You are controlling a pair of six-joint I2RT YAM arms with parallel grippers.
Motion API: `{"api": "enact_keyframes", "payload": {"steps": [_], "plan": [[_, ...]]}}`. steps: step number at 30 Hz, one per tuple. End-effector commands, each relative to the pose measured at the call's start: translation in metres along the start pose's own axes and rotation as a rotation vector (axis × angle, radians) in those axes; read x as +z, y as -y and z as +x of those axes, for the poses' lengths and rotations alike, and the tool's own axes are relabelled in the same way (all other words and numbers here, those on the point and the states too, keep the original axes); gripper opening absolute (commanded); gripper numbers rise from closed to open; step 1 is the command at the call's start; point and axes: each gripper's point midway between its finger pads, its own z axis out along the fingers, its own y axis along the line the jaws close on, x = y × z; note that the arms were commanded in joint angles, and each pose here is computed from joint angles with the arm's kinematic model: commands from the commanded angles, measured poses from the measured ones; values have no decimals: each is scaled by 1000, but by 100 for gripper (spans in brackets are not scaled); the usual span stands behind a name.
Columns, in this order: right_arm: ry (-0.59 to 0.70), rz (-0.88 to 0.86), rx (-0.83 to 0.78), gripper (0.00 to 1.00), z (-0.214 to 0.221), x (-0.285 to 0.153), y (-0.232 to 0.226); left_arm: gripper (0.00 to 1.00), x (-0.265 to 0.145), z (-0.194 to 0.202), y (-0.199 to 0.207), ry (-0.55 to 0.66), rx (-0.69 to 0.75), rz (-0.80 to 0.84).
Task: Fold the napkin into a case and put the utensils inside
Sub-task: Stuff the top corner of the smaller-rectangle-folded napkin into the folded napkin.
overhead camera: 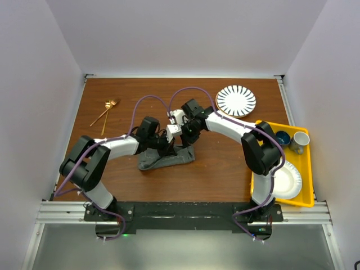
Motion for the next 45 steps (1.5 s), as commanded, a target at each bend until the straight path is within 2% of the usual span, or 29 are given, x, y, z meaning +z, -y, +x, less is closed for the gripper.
{"api": "enact_keyframes", "payload": {"steps": [1, 23, 27, 29, 35, 45], "plan": [[104, -12, -27, 0, -23, -31, -11, 0, -4, 2, -15, -15, -103, -34], [150, 3, 8, 0, -29, -39, -3, 0, 0, 21, -25, -121, -158, -43], [137, -7, 29, 0, -24, -33, -3, 0, -6, 8, -14, -30, -123, -21], [132, -5, 36, 0, -21, -29, -2, 0, -12, -17, -13, 67, -58, -34], [140, 0, 93, 0, -21, -22, 0, 0, -17, -20, -6, 111, -135, -42], [181, 10, 93, 0, -24, -29, -2, 0, -7, 9, -1, 33, -343, -16]]}}
